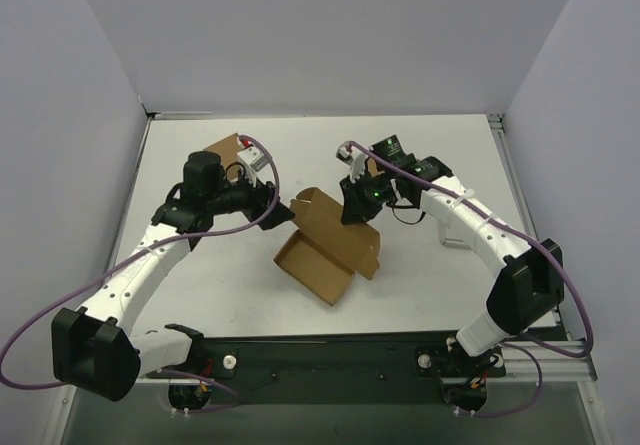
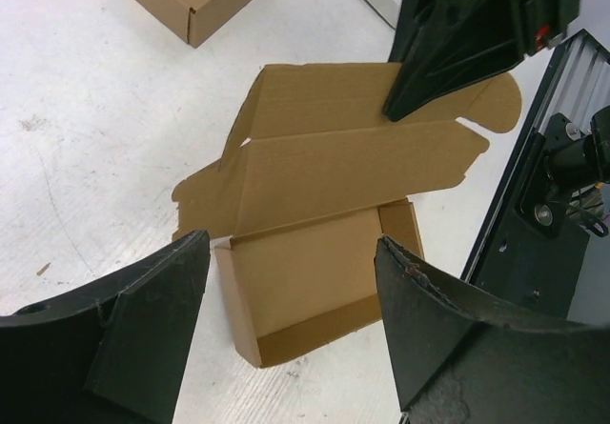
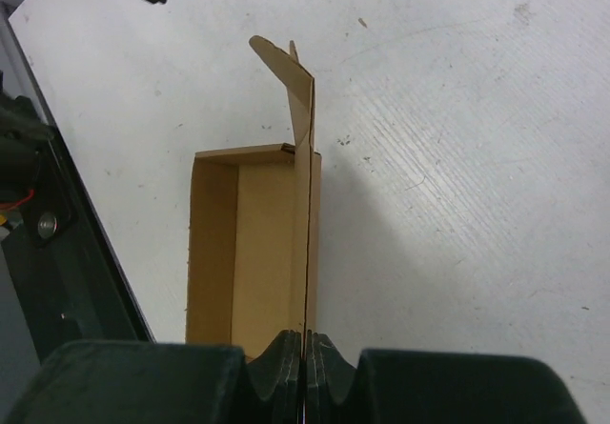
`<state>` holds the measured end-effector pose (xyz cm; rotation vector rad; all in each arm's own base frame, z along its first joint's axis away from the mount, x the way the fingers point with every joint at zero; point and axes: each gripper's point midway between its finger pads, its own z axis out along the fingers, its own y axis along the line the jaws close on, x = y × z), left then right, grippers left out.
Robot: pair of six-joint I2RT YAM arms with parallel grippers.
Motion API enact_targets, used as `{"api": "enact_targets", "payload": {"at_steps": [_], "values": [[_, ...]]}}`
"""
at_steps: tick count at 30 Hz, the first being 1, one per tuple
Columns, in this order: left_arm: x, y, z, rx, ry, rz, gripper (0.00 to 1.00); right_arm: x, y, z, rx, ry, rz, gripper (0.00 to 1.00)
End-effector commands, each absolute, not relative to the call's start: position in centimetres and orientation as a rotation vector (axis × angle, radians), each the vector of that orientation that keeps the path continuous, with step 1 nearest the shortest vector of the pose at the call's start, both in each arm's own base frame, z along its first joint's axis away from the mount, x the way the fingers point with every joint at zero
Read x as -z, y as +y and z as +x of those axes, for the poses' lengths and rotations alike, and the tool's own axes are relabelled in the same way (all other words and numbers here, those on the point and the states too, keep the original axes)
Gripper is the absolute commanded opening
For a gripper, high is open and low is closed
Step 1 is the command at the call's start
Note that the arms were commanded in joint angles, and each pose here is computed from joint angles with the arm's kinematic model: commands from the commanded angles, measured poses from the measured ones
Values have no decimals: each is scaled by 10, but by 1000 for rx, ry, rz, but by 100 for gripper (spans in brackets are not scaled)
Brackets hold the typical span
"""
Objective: Fold the paper box
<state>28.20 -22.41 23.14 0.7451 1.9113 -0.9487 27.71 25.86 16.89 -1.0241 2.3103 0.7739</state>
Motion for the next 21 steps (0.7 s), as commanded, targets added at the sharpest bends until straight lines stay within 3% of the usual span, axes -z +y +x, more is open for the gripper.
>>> {"api": "enact_targets", "payload": {"at_steps": [1, 21], "values": [[-251, -211, 290, 970, 1847, 761, 81, -190, 260, 258, -828, 2211, -1211, 0], [-224, -220, 280, 1162, 1881, 852, 82, -238, 258, 220, -963, 2094, -1277, 0]]}}
